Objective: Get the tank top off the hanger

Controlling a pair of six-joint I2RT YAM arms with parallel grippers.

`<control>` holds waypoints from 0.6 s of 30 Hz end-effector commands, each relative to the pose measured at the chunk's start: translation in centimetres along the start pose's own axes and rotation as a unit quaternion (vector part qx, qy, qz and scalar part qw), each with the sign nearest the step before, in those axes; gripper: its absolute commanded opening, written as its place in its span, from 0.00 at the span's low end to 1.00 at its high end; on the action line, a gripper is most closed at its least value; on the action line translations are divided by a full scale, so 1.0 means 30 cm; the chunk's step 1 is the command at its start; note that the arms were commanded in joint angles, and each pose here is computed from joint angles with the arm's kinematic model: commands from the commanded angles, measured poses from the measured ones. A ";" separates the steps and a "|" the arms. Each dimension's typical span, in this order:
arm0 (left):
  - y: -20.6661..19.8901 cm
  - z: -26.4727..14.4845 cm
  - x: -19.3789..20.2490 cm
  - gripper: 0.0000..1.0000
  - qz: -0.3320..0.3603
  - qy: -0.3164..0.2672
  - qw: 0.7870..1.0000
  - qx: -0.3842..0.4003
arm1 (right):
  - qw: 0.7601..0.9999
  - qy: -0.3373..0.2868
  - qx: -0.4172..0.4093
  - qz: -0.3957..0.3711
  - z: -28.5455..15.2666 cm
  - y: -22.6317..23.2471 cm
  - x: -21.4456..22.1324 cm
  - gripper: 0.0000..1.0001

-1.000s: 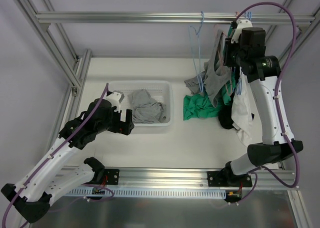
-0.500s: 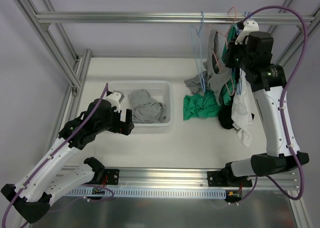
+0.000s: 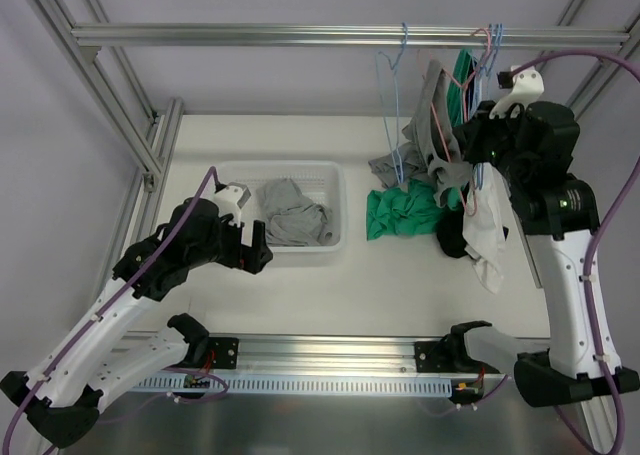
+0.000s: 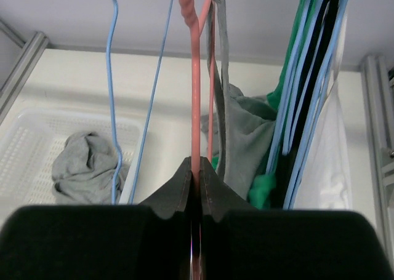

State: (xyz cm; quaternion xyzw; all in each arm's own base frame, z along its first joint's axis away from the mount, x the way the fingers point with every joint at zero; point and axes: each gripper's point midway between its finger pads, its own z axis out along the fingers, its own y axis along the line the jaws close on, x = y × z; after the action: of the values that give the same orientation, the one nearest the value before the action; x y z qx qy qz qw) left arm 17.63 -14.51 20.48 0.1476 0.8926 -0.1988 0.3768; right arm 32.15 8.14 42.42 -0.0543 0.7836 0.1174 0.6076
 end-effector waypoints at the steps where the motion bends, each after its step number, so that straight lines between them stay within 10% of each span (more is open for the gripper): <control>1: -0.139 -0.096 -0.135 0.99 0.007 -0.066 0.993 0.103 | 0.997 -0.051 -0.041 0.035 -0.177 0.062 -0.040 0.00; 8: -0.408 -0.269 -0.401 0.99 0.013 -0.162 0.944 0.285 | 0.992 -0.042 -0.107 0.054 -0.482 0.143 0.121 0.00; 18: -0.953 -0.381 -0.741 0.99 0.215 -0.283 0.860 0.367 | 0.992 -0.083 -0.091 0.021 -0.867 0.131 0.144 0.00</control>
State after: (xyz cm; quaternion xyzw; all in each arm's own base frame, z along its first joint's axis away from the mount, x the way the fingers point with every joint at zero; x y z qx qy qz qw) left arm 13.35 -33.98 46.20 0.3722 0.6258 -0.4806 0.4888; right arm 6.90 6.14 45.30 -0.0782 0.7018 0.2179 0.6737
